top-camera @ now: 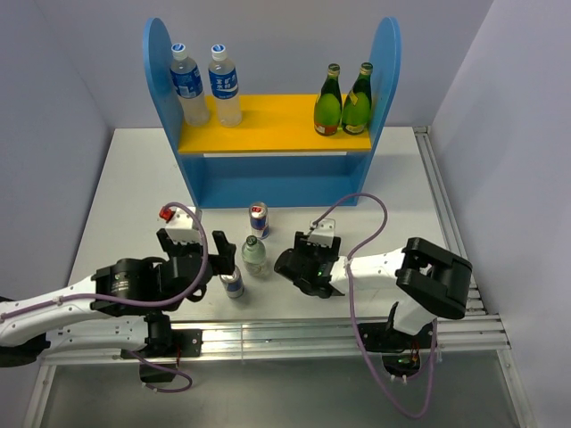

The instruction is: Place and organize the beverage onto the shelf

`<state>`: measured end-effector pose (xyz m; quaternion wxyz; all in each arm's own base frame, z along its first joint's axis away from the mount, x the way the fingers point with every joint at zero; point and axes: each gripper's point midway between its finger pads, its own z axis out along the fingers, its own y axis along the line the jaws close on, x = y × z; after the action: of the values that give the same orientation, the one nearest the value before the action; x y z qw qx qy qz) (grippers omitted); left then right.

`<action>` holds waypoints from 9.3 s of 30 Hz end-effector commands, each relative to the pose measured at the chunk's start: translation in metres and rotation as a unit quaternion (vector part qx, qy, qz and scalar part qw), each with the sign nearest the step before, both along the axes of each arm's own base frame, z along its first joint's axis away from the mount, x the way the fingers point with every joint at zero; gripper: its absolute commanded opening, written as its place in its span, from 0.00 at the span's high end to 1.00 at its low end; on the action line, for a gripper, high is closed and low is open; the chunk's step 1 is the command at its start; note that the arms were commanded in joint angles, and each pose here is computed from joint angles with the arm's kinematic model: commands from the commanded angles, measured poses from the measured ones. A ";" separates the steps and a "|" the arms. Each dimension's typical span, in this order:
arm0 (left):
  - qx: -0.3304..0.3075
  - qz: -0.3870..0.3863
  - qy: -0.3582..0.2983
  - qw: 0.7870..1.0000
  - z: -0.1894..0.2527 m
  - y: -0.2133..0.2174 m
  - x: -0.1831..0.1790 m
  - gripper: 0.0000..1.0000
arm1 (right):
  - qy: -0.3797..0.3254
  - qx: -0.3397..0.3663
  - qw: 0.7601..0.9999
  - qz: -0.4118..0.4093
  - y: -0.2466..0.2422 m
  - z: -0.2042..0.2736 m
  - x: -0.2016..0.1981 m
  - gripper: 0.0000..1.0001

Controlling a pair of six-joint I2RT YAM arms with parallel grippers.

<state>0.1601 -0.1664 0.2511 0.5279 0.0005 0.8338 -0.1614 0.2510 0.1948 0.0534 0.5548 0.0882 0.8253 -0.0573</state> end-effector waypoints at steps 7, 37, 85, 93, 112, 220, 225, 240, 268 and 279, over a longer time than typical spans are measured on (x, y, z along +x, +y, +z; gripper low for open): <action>0.002 0.014 -0.026 1.000 0.018 0.016 0.004 0.01 | -0.077 0.049 0.995 -0.039 0.003 0.080 0.054 1.00; -0.011 0.041 -0.028 0.999 0.020 0.031 0.004 0.01 | -0.046 0.059 0.985 -0.158 -0.078 0.078 0.230 1.00; 0.008 0.055 -0.024 0.998 0.014 0.030 0.004 0.01 | -0.008 0.103 0.980 -0.167 -0.081 0.072 0.280 1.00; 0.009 0.053 -0.025 0.998 0.013 0.030 0.004 0.01 | -0.030 0.107 0.979 -0.171 -0.077 0.091 0.298 1.00; 0.021 0.053 -0.024 0.998 0.010 0.028 0.005 0.01 | -0.116 0.146 0.968 -0.168 -0.073 0.115 0.315 0.00; 0.027 0.041 -0.029 0.998 0.010 0.021 -0.002 0.01 | -0.106 0.085 0.984 0.118 0.089 0.069 0.026 1.00; 0.030 0.040 -0.028 0.998 0.010 0.020 -0.003 0.01 | -0.120 0.084 0.986 0.075 0.061 0.084 0.059 1.00; 0.027 0.035 -0.028 0.999 0.010 0.019 -0.004 0.01 | -0.164 0.046 0.985 -0.003 0.019 0.123 0.220 1.00; 0.028 0.035 -0.027 0.999 0.009 0.019 -0.004 0.01 | -0.140 0.056 0.985 -0.079 -0.030 0.126 0.348 1.00; 0.031 0.036 -0.027 0.998 0.008 0.019 -0.004 0.01 | -0.126 0.066 0.988 -0.052 -0.016 0.121 0.362 0.11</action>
<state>0.1539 -0.1475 0.2460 0.5454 0.0049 0.8314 -0.1060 0.5790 0.1797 0.1088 0.5994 0.1918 0.7755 -0.0510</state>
